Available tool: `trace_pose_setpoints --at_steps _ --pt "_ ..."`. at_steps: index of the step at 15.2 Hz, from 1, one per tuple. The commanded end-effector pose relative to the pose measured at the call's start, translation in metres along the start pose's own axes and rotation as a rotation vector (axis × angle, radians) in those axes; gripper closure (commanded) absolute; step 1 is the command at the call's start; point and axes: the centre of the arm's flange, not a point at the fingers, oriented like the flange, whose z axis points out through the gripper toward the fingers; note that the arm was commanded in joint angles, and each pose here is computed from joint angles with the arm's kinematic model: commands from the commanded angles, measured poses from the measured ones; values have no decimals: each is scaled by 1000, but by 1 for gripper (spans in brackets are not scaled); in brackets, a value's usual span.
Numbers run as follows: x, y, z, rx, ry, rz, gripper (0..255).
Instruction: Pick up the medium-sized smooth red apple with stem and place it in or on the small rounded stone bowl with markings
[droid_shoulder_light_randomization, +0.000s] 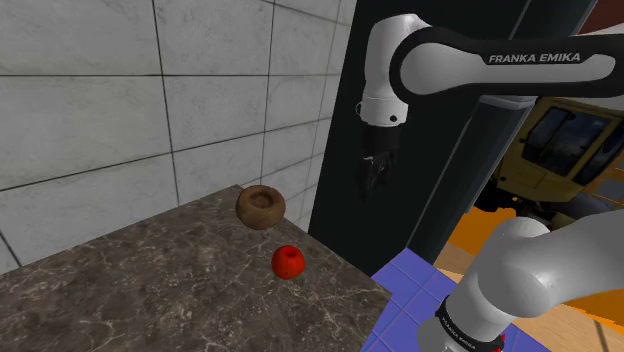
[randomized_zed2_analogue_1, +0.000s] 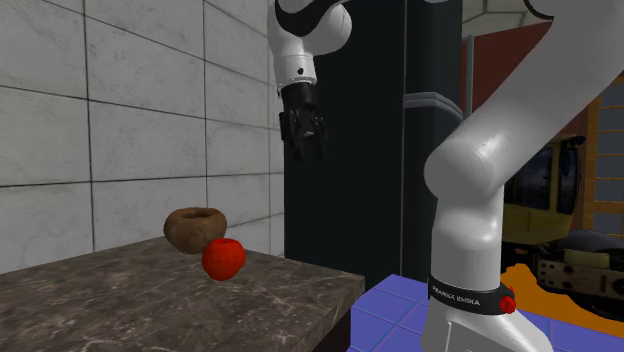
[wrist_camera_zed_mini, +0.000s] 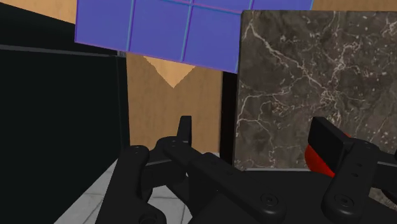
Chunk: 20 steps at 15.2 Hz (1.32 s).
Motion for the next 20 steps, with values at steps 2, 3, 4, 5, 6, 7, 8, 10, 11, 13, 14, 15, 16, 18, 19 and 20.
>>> trace_pose_setpoints --at_steps 2,3,4,5,6,7,8,10,11,13,14,15,16,18,19,20 --pt "15 -39 18 -45 5 -9 0" --pt "21 -52 23 -60 7 -12 0" --pt "26 -65 29 -75 8 -15 0" --pt "32 -77 35 -90 10 -18 0" --pt "37 -90 42 -105 11 -22 0" --pt "43 -102 48 -120 12 -25 0" --pt "48 -115 55 -135 14 -28 0" --pt "59 -139 69 -165 17 -34 0" --pt "64 -151 76 -180 18 -38 0" --pt "75 -175 91 -210 21 -44 0" --pt "80 -187 99 -225 22 -47 0" --pt "86 -198 107 -240 24 -50 0" --pt "91 -210 115 -255 25 -53 0" --pt "96 -220 128 -270 26 -56 0" --pt "96 -218 133 -270 26 -56 0" --pt "96 -217 138 -270 26 -56 0"
